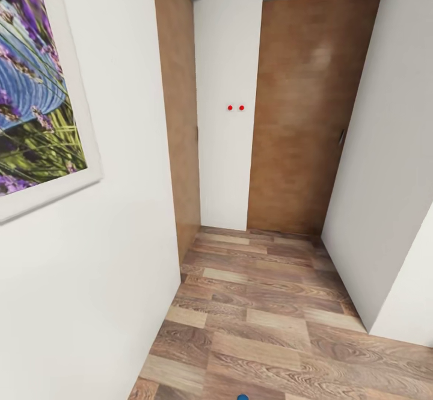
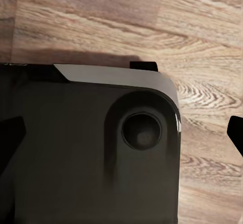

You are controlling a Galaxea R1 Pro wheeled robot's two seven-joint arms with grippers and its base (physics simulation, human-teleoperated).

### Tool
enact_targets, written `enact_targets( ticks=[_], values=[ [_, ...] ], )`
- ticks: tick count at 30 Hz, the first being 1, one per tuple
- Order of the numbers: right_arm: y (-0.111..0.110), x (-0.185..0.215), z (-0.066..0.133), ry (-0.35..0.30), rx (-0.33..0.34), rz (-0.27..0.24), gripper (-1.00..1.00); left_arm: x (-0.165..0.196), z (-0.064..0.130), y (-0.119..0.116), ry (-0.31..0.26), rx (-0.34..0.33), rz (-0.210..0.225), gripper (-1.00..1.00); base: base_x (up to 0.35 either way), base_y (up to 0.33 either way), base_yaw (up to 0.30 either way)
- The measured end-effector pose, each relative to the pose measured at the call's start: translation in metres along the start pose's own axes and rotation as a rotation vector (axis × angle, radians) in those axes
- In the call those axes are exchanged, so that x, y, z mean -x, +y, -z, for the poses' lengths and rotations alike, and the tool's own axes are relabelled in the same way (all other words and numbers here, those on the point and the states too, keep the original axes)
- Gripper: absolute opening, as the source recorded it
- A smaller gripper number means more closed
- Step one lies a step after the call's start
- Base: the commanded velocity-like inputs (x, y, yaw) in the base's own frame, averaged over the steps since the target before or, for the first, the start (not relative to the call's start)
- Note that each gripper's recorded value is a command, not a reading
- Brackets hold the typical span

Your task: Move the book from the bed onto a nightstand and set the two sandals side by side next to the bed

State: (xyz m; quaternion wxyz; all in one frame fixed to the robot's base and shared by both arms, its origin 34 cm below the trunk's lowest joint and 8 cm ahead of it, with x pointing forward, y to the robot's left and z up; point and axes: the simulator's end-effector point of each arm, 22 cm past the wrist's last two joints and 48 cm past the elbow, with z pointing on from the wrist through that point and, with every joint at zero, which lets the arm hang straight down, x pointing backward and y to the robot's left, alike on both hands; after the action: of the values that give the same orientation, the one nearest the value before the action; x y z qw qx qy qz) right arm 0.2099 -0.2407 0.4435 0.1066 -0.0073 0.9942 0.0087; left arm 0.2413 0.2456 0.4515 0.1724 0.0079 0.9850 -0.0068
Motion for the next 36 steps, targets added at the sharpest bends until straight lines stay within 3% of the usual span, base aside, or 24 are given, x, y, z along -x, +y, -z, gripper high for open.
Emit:
enact_targets(
  ticks=[36],
  values=[
    [0.0, 0.0001, -0.0001, 0.0, 0.0, 0.0, 1.0, 0.0, -0.0001, -0.0001, 0.0, 0.0, 0.0, 1.0, 0.081, 0.0, 0.0]
  ],
)
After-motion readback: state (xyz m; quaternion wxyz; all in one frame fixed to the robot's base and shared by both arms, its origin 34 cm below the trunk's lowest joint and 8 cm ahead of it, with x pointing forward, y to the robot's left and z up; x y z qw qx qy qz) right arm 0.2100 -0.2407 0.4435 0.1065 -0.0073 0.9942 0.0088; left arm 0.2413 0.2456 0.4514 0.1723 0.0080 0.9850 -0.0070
